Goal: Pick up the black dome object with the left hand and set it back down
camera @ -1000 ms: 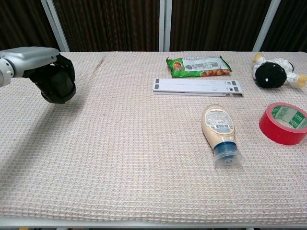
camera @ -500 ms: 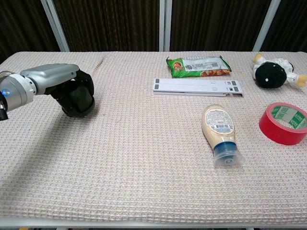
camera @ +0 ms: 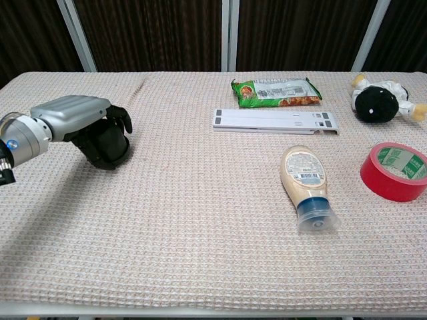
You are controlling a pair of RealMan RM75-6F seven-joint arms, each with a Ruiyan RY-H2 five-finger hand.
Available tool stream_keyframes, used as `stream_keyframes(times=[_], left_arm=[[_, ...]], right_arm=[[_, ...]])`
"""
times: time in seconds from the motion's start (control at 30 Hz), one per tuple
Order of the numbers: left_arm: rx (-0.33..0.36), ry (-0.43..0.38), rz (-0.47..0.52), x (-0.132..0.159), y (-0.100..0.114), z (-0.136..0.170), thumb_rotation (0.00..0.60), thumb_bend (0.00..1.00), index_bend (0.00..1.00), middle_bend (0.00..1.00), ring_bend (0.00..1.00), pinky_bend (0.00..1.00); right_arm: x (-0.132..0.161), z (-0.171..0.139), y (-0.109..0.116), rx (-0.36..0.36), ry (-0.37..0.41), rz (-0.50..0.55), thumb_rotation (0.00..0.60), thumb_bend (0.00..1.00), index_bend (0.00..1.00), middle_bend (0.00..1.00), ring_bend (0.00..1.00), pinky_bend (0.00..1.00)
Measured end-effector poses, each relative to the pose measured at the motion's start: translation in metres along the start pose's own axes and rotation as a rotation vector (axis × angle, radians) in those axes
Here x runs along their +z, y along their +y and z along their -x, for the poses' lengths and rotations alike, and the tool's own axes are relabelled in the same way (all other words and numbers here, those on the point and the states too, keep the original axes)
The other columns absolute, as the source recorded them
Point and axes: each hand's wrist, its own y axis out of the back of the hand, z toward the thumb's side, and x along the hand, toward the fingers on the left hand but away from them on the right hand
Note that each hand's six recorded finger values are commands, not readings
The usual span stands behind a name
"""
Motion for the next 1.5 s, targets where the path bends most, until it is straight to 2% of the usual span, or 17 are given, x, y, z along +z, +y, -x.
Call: stream_keyframes(times=[0.27,0.6,0.83,1.03,1.23,1.5], left_arm=[[-0.019,-0.021,-0.006,0.001,-0.005,0.002,0.600,0.05,0.17,0.31,0.18,0.26],[-0.009,-0.050,-0.012,0.007,0.002,0.003,0.600,0.03,0.15,0.27,0.16,0.23],[-0.013,-0.041,-0.029,0.000,0.012,0.007,0.600,0.03,0.15,0.27,0.16,0.24],[-0.026,-0.014,-0.042,-0.009,0.020,0.011,0.600,0.03,0.15,0.33,0.21,0.28],[-0.029,-0.022,-0.029,-0.005,0.022,0.013,0.600,0.03,0.17,0.41,0.28,0.32],[-0.002,-0.024,-0.005,-0.001,0.028,0.011,0.600,0.05,0.19,0.44,0.29,0.33]], right_arm=[[-0.002,0.000,0.000,-0.001,-0.005,0.001,0.600,0.10,0.00,0.00,0.00,0.00],[-0.003,-0.001,0.001,-0.002,-0.008,-0.001,0.600,0.10,0.00,0.00,0.00,0.00],[-0.004,-0.001,0.001,-0.001,-0.009,0.001,0.600,0.10,0.00,0.00,0.00,0.00],[-0.004,-0.001,-0.002,0.005,-0.007,0.002,0.600,0.10,0.00,0.00,0.00,0.00],[-0.004,0.000,-0.002,0.002,-0.012,0.000,0.600,0.10,0.00,0.00,0.00,0.00],[-0.006,0.000,-0.003,0.005,-0.020,0.000,0.600,0.10,0.00,0.00,0.00,0.00]])
